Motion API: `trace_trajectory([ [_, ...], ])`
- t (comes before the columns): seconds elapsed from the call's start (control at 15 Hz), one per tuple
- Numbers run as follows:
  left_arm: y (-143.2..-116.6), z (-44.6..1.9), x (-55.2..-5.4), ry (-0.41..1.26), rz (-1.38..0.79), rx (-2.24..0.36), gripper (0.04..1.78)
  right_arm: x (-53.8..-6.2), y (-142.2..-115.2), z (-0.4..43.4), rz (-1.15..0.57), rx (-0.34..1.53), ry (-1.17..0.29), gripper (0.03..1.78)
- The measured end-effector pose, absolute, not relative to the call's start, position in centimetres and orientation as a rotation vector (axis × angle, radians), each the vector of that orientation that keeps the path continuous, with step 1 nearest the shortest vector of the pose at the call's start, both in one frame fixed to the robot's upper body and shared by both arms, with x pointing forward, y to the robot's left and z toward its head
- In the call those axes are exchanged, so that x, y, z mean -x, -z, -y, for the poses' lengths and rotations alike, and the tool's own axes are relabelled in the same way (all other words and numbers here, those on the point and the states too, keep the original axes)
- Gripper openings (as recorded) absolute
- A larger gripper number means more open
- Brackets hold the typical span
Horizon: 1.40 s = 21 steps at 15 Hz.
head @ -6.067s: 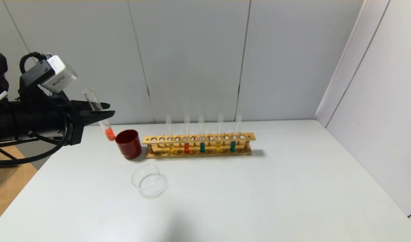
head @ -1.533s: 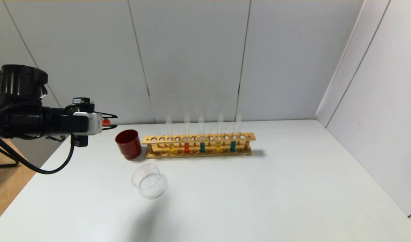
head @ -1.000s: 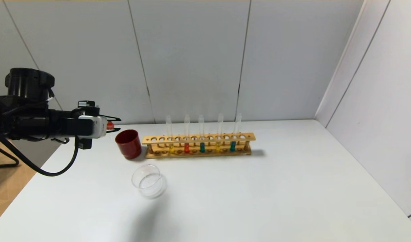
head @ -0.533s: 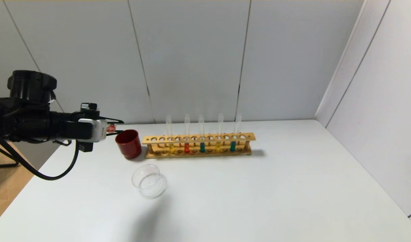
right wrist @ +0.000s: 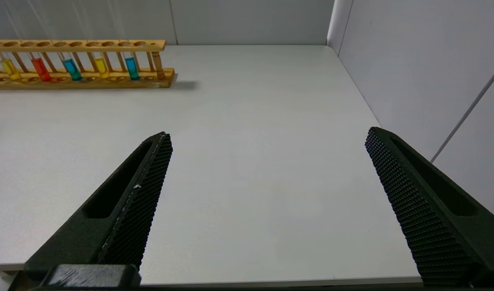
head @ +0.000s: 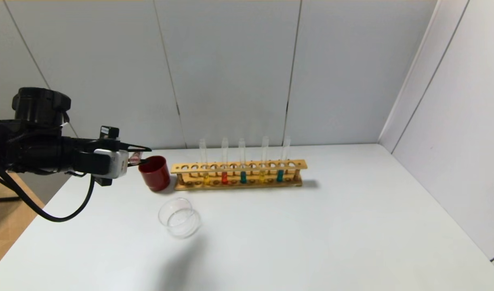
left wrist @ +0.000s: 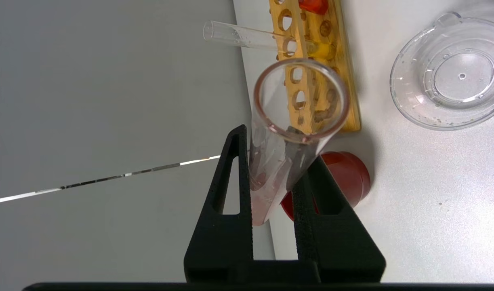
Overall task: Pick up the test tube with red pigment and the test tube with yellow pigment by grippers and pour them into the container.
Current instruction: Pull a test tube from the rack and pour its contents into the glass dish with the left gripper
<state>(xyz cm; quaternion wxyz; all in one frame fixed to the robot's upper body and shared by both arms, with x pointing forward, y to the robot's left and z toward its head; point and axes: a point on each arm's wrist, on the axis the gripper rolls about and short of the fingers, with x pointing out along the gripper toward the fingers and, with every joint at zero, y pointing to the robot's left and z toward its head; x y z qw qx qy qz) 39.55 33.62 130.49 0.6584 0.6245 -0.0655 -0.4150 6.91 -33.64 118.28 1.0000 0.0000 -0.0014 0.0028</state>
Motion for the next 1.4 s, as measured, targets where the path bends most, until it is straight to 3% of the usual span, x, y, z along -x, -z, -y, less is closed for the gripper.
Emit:
trace_trajectory([
  [1.4,-129.1,-33.7,-43.9,0.946,0.204,-1.572,0.33,-6.9,-118.3,33.6,0.003,0.000,-0.006,1.75],
])
